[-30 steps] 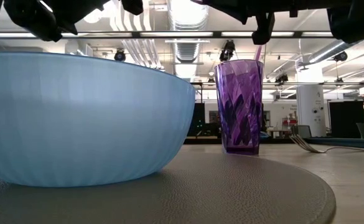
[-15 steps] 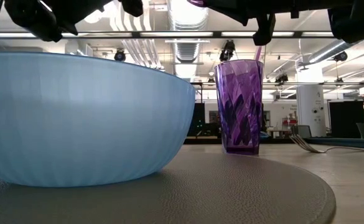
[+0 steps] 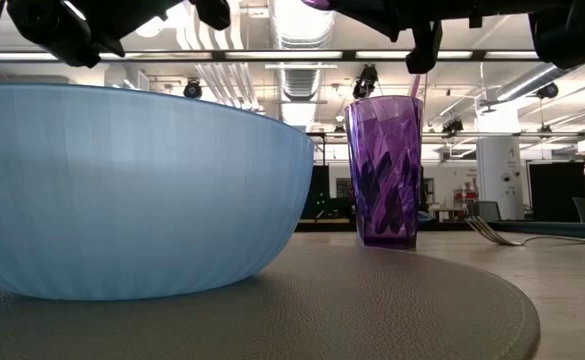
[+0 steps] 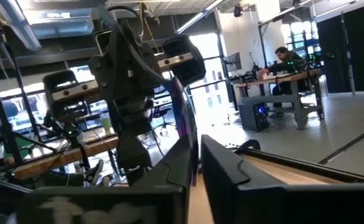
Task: Pick & Place Utensil
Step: Put the blue spoon into the blue bowl
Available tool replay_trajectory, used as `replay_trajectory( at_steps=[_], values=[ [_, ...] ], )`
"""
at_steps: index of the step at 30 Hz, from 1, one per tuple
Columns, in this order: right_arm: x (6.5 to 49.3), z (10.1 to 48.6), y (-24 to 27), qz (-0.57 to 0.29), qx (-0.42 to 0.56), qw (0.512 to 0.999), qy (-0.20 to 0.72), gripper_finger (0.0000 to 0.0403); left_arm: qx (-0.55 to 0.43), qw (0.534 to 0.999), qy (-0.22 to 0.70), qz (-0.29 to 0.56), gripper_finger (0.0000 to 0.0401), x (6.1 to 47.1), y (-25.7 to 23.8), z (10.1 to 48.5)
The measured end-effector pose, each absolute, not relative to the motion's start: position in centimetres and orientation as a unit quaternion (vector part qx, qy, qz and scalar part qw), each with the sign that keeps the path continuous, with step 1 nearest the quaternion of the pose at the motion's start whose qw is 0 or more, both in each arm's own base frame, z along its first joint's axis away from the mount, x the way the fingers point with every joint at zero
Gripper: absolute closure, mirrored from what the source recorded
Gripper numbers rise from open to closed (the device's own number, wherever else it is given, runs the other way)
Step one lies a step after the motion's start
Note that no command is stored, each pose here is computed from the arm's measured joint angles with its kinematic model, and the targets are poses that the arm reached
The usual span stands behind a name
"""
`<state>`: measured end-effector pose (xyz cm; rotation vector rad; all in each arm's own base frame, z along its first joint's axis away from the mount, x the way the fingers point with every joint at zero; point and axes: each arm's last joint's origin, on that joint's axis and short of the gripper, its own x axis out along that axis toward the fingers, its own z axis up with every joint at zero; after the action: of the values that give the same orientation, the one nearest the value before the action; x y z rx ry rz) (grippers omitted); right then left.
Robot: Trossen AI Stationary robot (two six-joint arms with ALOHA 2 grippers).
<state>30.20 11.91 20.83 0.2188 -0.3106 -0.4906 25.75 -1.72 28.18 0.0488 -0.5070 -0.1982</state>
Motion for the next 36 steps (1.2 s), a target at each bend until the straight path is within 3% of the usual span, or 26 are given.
replay_trajectory(
  at_steps=[8, 14, 26, 36],
  values=[
    [30.1, 20.9, 12.0, -0.239, 0.123, 0.950, -0.156, 0.0287, 0.022, 0.965, -0.240, -0.099, 0.0401, 25.8, -1.7, 28.1],
    [29.6, 21.5, 12.7, -0.235, 0.096, 0.955, -0.154, 0.0252, -0.004, 0.976, -0.210, -0.062, 0.0401, 25.5, -1.5, 28.2],
    [27.5, 24.5, 13.9, -0.226, 0.024, 0.961, -0.161, 0.0226, -0.102, 0.986, -0.133, -0.014, 0.0401, 23.7, -1.0, 28.9],
    [25.4, 26.3, 14.3, -0.317, -0.021, 0.943, -0.103, 0.0223, -0.201, 0.977, -0.048, 0.059, 0.0401, 22.2, -0.6, 28.2]
  ],
)
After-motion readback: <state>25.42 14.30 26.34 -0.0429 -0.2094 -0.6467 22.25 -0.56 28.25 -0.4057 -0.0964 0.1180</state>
